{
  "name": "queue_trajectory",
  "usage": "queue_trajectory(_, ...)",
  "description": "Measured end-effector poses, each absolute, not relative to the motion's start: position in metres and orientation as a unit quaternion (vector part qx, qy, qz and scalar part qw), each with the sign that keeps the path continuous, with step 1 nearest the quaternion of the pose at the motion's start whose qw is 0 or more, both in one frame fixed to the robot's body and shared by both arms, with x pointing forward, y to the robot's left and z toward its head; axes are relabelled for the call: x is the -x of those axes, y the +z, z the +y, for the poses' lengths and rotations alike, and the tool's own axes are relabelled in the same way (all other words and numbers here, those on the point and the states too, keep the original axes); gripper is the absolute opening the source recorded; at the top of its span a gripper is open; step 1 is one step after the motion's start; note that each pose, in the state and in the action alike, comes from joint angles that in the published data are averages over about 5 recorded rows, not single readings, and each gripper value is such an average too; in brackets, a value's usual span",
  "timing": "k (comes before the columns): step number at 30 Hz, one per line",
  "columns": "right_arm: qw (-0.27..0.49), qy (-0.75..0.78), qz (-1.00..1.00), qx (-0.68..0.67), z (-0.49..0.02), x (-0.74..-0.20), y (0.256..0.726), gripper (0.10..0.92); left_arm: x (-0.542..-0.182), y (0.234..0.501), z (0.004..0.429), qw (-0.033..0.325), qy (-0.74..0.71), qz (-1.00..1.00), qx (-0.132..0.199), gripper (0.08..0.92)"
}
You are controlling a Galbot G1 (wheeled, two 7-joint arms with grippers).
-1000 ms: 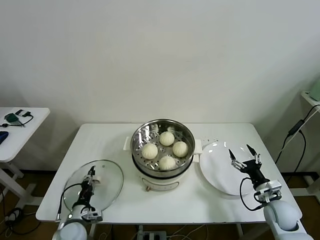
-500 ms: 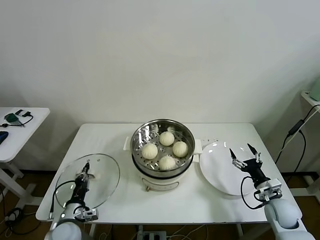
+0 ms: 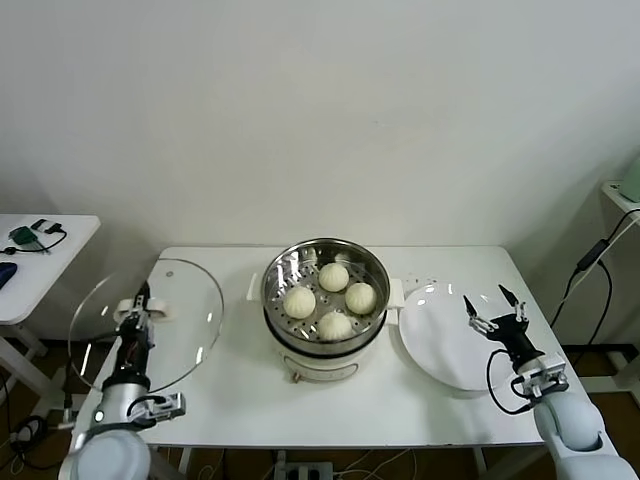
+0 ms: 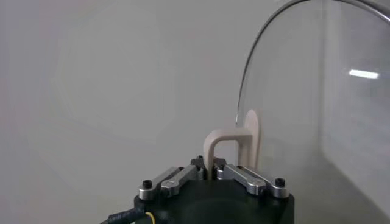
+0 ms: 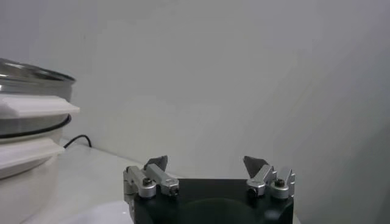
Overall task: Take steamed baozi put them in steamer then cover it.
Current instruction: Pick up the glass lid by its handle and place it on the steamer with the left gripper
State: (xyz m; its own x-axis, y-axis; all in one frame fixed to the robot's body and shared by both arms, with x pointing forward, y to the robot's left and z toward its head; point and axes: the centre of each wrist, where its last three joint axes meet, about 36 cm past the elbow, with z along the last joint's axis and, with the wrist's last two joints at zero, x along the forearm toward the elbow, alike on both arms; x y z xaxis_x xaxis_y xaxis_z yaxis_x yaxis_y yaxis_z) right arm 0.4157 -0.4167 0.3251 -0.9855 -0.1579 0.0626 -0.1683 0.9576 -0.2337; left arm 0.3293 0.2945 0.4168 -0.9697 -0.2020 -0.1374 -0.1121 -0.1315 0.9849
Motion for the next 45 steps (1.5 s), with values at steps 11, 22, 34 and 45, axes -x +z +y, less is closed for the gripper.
queue_trajectory(11,0.022,0.127,-0.989,-0.075,-0.418,-0.42,0.321,0.823,-0.35,0.457,0.225,-0.006,-0.731,-0.673,-0.111,0.153)
queue_trajectory(22,0.024,0.133,-0.989,-0.063,-0.423,-0.417,0.314,0.823,-0.386,0.472,0.133,-0.016,-0.713,-0.698,-0.063,0.153)
queue_trajectory(34,0.027,0.138,-0.988,-0.058,-0.424,-0.413,0.309,0.823,-0.418,0.461,0.054,-0.011,-0.704,-0.71,-0.021,0.153)
queue_trajectory(45,0.03,0.141,-0.988,-0.06,-0.422,-0.412,0.305,0.823,-0.436,0.447,0.012,0.005,-0.7,-0.714,0.0,0.153)
